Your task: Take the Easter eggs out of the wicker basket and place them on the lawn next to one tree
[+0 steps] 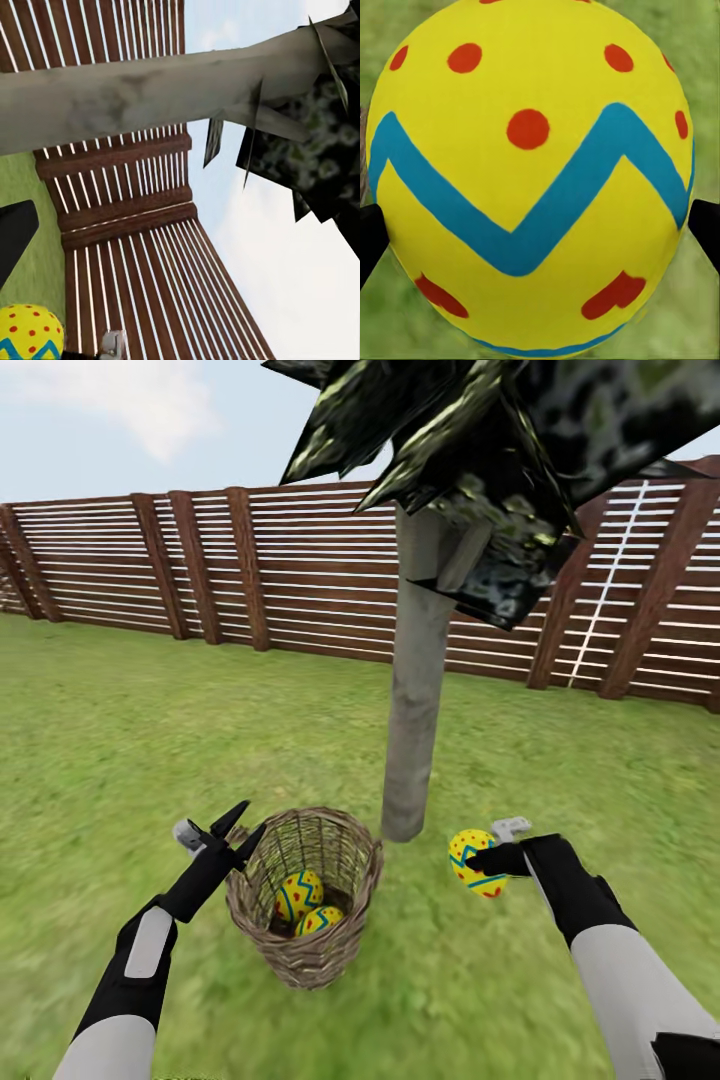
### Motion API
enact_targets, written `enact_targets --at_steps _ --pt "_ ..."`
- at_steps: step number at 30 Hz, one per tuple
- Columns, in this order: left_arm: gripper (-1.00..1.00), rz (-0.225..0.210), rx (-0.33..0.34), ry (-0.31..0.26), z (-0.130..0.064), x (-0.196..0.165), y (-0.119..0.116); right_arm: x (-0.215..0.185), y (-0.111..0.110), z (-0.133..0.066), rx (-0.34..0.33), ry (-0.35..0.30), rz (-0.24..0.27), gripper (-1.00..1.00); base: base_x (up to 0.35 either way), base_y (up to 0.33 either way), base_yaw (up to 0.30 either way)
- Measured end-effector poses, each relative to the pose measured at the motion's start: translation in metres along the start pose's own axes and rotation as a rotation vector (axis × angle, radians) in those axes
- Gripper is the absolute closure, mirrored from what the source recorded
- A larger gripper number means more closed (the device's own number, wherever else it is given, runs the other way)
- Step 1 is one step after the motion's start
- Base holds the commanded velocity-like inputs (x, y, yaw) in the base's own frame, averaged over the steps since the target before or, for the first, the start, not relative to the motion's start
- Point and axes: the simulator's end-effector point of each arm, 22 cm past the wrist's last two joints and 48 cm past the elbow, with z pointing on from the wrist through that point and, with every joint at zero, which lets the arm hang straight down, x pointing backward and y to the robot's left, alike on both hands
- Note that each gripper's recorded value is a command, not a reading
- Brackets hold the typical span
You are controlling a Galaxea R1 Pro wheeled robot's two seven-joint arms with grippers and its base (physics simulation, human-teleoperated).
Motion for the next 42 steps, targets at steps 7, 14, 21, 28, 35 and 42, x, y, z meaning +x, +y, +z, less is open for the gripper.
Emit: enact_targets --at_steps 7,14,21,28,35,42 --pt "-1.0 0.0 0.0 0.0 0.0 0.0 0.0 0.024 0.03 0.044 0.052 -0.107 -0.08 1.0 0.095 -0.301 0.211" --pt "-1.0 0.001 0.004 -0.001 0.0 0.0 -0.001 0.021 0.033 0.046 0.048 -0.149 -0.086 1.0 0.006 -0.164 0.006" --pt "-1.0 -0.002 0.001 -0.001 0.0 0.0 0.0 0.022 0.033 0.046 0.051 -0.145 -0.092 1.0 0.047 -0.296 0.146" --pt "-1.0 -0.005 0.0 0.0 0.0 0.001 0.001 0.041 0.039 0.053 0.036 -0.107 -0.091 1.0 0.08 -0.297 0.172" --pt "-1.0 -0.005 0.0 0.0 0.0 0.001 0.001 0.038 0.043 0.055 0.074 -0.129 -0.091 1.0 0.08 -0.296 0.002" --pt "-1.0 -0.014 0.0 0.004 0.002 0.006 0.003 0.038 0.044 0.055 0.074 -0.13 -0.09 1.0 0.06 -0.157 0.0"
